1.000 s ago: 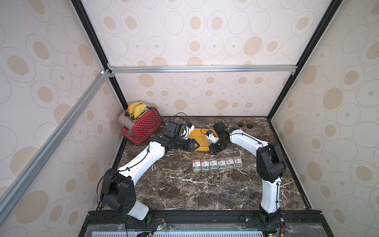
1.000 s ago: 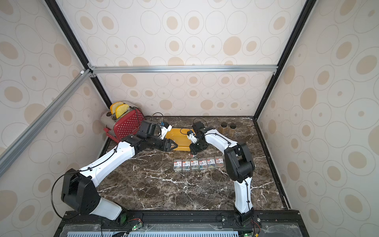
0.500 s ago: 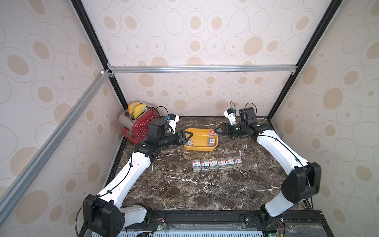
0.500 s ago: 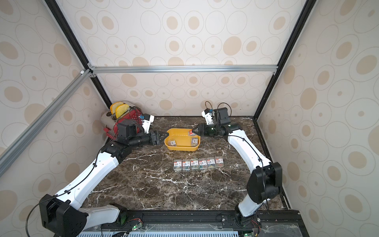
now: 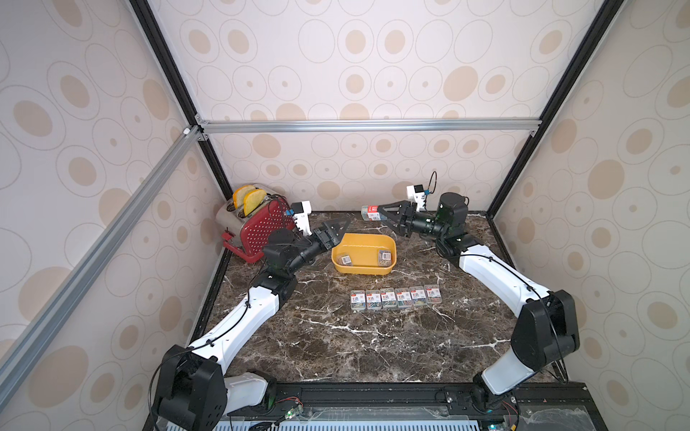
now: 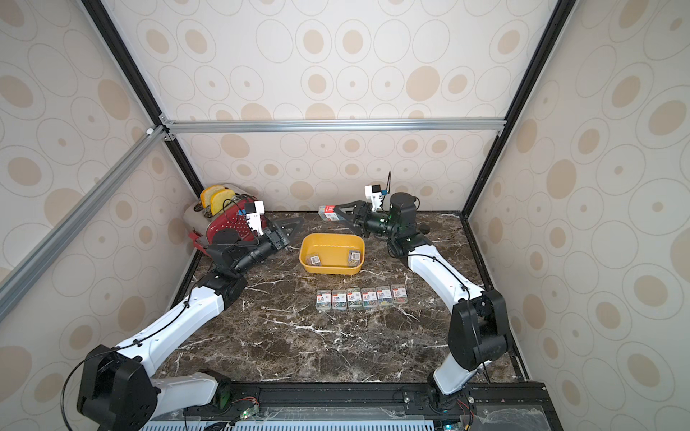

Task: Take the paper clips out of the storage box
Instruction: Pick up the boxed paper clips at the center of the board.

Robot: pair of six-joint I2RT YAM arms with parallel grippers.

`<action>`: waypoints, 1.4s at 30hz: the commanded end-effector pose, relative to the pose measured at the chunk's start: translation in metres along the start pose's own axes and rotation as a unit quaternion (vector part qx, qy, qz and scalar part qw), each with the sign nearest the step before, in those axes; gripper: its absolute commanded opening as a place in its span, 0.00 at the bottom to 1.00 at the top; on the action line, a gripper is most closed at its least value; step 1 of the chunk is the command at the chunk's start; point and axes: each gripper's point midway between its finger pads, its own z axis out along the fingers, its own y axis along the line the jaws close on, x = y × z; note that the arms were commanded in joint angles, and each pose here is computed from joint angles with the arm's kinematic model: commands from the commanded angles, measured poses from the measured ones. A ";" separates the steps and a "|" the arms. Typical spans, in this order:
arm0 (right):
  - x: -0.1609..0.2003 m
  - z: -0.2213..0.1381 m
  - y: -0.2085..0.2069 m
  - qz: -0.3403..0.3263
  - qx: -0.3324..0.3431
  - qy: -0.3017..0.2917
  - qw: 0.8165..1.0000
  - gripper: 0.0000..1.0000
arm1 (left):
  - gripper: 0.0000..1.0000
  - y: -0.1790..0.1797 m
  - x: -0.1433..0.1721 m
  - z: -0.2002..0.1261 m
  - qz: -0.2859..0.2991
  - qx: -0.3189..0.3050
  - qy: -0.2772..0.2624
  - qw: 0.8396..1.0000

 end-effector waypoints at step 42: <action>0.034 0.021 0.046 -0.010 -0.077 0.065 0.995 0.06 | 0.74 -0.057 -0.022 0.035 -0.083 0.121 -0.046 0.988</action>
